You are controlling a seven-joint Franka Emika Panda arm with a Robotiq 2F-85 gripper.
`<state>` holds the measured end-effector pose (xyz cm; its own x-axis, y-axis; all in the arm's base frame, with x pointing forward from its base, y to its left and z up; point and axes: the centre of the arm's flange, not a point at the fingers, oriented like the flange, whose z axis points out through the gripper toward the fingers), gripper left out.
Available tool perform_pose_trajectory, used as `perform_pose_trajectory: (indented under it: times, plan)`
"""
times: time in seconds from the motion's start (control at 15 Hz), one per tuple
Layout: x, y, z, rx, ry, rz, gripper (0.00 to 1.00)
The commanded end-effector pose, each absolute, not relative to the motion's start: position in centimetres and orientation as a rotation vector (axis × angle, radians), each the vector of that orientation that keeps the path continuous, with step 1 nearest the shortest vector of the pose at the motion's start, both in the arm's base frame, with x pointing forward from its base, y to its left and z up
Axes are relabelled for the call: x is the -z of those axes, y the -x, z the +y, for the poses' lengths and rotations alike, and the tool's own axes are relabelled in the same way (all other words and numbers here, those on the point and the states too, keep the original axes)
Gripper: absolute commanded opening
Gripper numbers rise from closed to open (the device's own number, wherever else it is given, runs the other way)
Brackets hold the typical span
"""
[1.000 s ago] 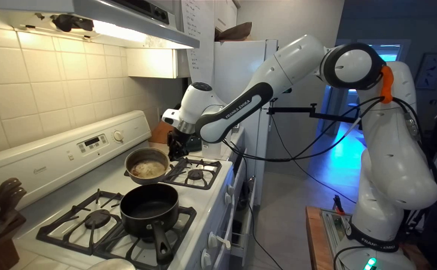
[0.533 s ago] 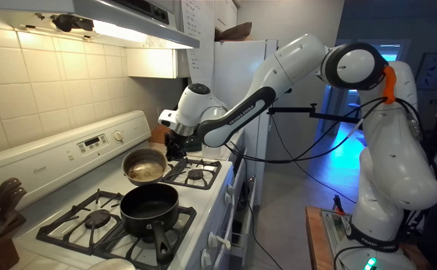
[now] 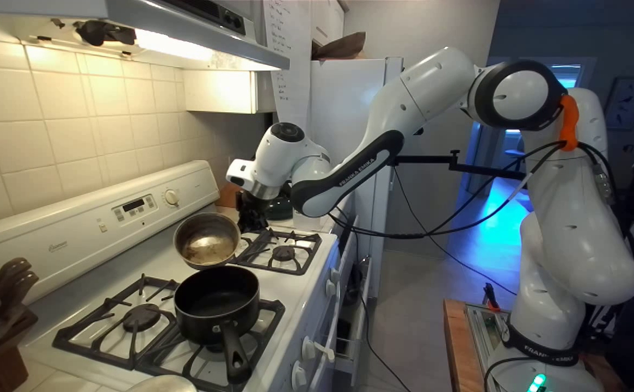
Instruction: Pour the liquid in the silver saucepan into the black saucepan.
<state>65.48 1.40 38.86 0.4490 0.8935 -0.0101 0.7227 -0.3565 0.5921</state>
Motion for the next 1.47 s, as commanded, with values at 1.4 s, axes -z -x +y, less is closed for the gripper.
perform_pose_trajectory:
  times: [1.4]
  plan:
    - [-39.7,-63.5,4.6,-0.472,-2.006,1.316,0.06]
